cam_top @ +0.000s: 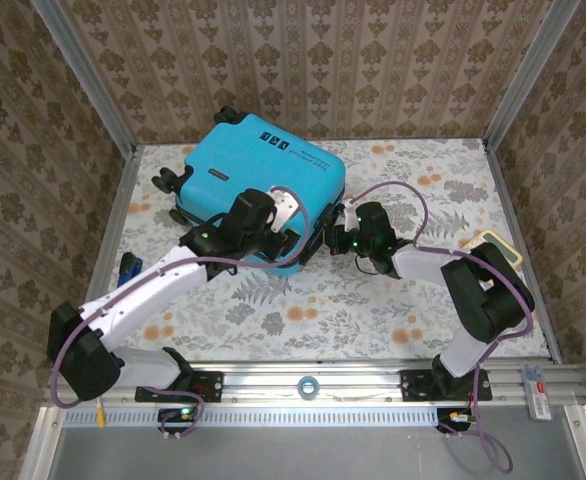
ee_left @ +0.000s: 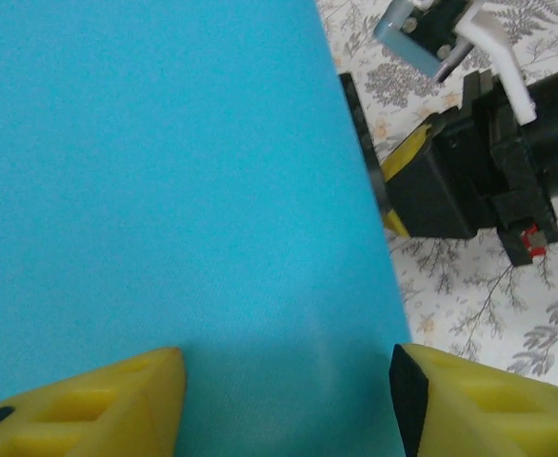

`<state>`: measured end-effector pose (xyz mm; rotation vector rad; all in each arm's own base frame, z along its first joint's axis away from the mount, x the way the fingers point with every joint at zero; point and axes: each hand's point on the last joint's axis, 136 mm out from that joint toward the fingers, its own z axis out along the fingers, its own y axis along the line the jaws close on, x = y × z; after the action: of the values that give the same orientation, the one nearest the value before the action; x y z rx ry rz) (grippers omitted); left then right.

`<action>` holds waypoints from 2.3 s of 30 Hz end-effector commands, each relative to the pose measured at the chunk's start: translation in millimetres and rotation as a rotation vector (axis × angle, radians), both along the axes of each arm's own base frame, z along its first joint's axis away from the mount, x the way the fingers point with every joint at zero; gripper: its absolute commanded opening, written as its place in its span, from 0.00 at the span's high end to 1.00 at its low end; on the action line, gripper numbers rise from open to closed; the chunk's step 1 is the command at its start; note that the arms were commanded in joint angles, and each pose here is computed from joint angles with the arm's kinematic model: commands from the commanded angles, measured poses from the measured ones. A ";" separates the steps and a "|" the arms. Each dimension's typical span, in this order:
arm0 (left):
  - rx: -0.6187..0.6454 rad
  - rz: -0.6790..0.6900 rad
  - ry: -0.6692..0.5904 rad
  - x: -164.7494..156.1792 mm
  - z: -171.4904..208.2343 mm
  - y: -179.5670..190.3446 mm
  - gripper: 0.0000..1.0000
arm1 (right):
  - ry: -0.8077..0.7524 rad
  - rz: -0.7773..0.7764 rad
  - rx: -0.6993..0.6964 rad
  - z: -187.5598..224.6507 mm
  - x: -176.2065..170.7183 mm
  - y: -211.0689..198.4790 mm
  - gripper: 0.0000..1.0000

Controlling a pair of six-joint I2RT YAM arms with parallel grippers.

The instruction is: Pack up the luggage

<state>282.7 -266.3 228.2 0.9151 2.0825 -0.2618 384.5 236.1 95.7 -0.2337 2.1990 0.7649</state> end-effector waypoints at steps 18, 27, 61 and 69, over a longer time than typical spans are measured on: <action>-0.086 0.236 -0.017 128.6 60.1 -14.5 0.19 | -0.039 -0.034 -0.031 -3.8 -0.8 -6.4 1.00; -0.145 0.260 -0.004 179.9 44.9 -59.6 0.20 | -0.050 -0.006 -0.008 1.2 -3.1 0.3 1.00; 0.235 0.087 0.131 131.7 -98.5 -99.9 0.37 | 0.052 -0.197 -0.007 -5.5 29.4 -60.6 1.00; 0.171 -0.008 0.178 101.2 -112.8 -98.4 0.40 | 0.036 -0.073 0.022 7.0 29.9 -48.7 1.00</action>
<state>439.0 -394.8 225.3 0.7884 1.9636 -0.2181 410.9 200.3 102.4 -0.1414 2.2181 0.7939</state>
